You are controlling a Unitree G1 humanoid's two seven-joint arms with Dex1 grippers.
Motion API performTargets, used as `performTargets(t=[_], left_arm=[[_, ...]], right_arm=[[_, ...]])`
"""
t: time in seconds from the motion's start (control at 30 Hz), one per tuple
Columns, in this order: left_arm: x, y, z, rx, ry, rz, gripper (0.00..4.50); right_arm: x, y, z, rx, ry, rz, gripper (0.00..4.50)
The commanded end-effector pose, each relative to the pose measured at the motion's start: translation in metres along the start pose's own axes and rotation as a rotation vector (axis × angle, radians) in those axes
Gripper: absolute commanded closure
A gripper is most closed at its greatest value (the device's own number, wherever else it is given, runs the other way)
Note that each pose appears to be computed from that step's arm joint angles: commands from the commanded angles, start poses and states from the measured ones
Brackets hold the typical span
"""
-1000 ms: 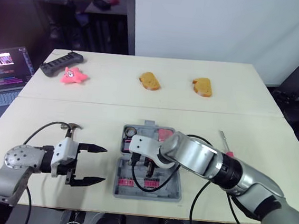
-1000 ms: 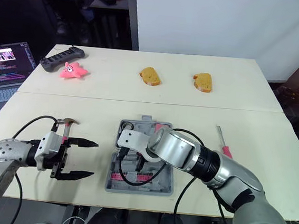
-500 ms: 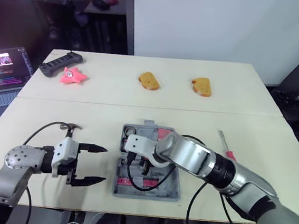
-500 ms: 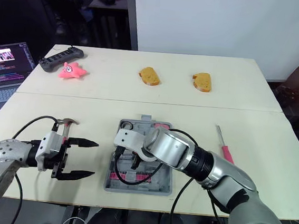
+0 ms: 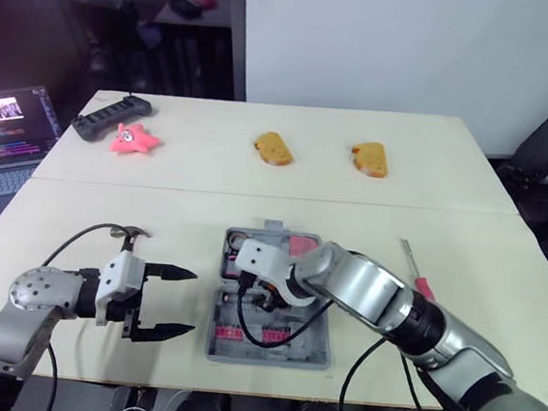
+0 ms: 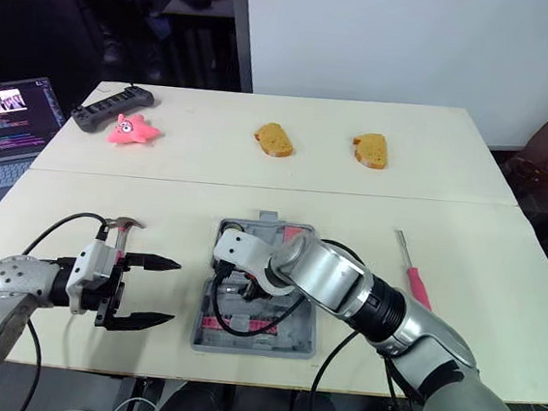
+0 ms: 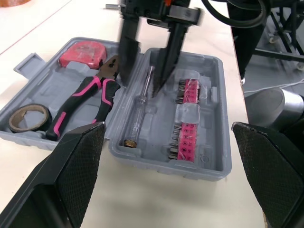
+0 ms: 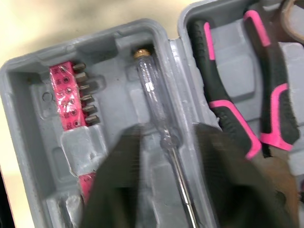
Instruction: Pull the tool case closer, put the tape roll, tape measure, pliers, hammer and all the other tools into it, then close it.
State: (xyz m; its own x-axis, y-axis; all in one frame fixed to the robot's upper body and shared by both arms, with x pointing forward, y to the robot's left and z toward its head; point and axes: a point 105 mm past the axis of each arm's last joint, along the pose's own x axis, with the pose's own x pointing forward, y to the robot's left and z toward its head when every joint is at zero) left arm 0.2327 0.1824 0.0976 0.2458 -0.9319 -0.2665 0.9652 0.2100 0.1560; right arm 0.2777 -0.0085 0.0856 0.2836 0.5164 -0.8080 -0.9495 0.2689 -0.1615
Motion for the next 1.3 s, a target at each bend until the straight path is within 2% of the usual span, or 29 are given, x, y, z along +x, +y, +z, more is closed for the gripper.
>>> performTargets(t=[0.03, 0.27, 0.47, 0.67, 0.77, 0.9, 0.97, 1.03, 1.13, 1.2, 1.3], left_arm=[[-0.001, 0.0, 0.007, 0.026, -0.011, -0.007, 0.0], [-0.002, 0.0, 0.007, 0.022, -0.007, -0.007, 0.0], [-0.002, -0.001, 0.007, 0.02, -0.007, -0.007, 0.0], [-0.002, -0.003, 0.006, 0.014, -0.007, -0.011, 0.0], [-0.002, -0.003, 0.006, 0.014, -0.005, -0.009, 0.0], [-0.004, -0.003, 0.006, 0.014, -0.001, -0.002, 0.0], [-0.009, -0.001, 0.007, 0.014, 0.002, 0.015, 0.0], [-0.015, 0.0, 0.008, 0.007, 0.003, 0.043, 0.0], [-0.03, 0.002, 0.005, -0.019, 0.024, 0.094, 0.0], [-0.048, 0.007, -0.003, -0.021, 0.076, 0.17, 0.0], [-0.082, 0.016, -0.022, -0.054, 0.147, 0.316, 0.0]], right_arm=[[-0.002, -0.001, 0.009, -0.021, -0.06, -0.008, 4.42], [0.007, -0.002, -0.005, 0.015, -0.032, -0.01, 4.42], [0.018, -0.005, -0.03, 0.08, 0.036, -0.02, 4.42], [0.027, 0.006, -0.044, 0.169, 0.053, 0.04, 4.42], [0.021, 0.005, -0.03, 0.184, -0.019, 0.045, 4.42], [-0.004, -0.003, -0.001, 0.132, -0.203, 0.026, 4.42], [-0.033, -0.015, 0.013, 0.132, -0.355, -0.024, 4.42], [-0.062, -0.022, 0.01, 0.121, -0.454, -0.078, 4.42], [-0.101, -0.021, -0.018, 0.113, -0.513, -0.141, 4.42], [-0.126, -0.024, -0.06, 0.2, -0.502, -0.22, 4.42], [-0.149, -0.018, -0.129, 0.309, -0.382, -0.322, 3.61]])
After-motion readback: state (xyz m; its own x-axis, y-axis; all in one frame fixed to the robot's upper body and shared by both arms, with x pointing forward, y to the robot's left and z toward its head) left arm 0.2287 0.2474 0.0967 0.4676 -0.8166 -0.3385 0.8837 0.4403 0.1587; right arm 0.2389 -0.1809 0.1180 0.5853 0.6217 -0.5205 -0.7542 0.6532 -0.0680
